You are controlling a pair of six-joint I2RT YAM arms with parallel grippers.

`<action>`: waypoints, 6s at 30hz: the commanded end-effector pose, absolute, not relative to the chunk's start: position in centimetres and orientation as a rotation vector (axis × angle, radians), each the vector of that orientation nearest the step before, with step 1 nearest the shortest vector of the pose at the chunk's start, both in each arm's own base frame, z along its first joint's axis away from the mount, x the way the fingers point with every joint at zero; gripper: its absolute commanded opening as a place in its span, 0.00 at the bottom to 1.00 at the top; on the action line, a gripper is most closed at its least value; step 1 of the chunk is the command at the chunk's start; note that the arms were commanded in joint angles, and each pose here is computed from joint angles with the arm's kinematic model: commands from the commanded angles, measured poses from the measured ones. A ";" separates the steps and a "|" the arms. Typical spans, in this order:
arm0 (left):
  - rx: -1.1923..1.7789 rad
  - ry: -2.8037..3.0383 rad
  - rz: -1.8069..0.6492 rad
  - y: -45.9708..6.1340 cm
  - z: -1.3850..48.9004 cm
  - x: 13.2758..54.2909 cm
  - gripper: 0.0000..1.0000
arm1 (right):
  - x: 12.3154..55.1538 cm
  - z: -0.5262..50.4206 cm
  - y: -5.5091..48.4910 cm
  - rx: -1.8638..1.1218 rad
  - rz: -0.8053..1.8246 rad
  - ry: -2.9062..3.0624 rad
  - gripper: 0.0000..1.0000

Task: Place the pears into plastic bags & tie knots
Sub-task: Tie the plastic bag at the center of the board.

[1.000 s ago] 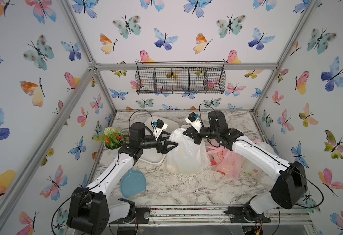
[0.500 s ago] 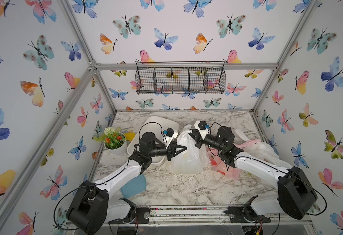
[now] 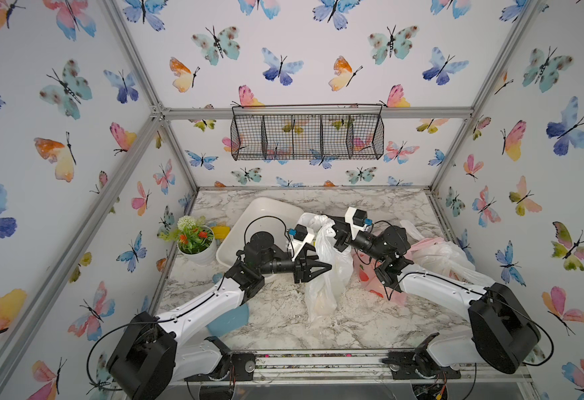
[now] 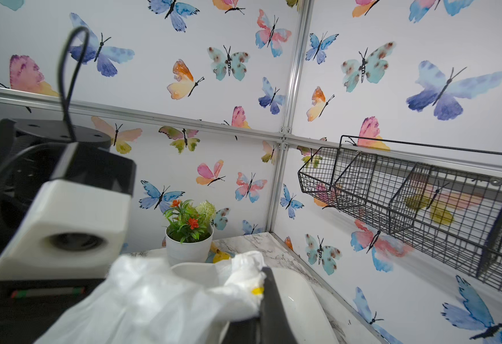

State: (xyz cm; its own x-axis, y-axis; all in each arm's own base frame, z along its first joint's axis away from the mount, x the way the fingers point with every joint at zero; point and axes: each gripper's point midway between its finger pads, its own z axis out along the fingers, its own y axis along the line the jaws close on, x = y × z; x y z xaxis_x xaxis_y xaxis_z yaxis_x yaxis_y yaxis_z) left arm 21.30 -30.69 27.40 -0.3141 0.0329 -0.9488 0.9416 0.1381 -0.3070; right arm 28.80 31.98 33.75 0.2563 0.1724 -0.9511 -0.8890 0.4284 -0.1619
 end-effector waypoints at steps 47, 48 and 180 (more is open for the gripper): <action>0.795 1.529 -1.156 -25.6 34.0 27.1 0.42 | 25.8 35.2 34.2 -0.877 1.352 1.033 0.02; 0.802 1.526 -1.162 -25.8 34.0 27.2 0.42 | 25.9 35.2 34.2 -0.882 1.351 1.038 0.02; 0.433 2.067 -1.000 -17.6 26.7 28.3 0.00 | 31.3 19.8 21.4 -0.472 0.615 2.395 0.03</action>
State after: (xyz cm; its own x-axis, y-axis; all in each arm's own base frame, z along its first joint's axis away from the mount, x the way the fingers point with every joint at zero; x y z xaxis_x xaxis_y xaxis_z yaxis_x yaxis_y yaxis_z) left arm 26.86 -20.31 29.31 -0.6338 -0.0693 -0.7704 0.6648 0.4603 -0.5884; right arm 28.92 27.72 24.42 -0.6661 -0.2016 -0.7181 -0.6518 0.6255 0.4289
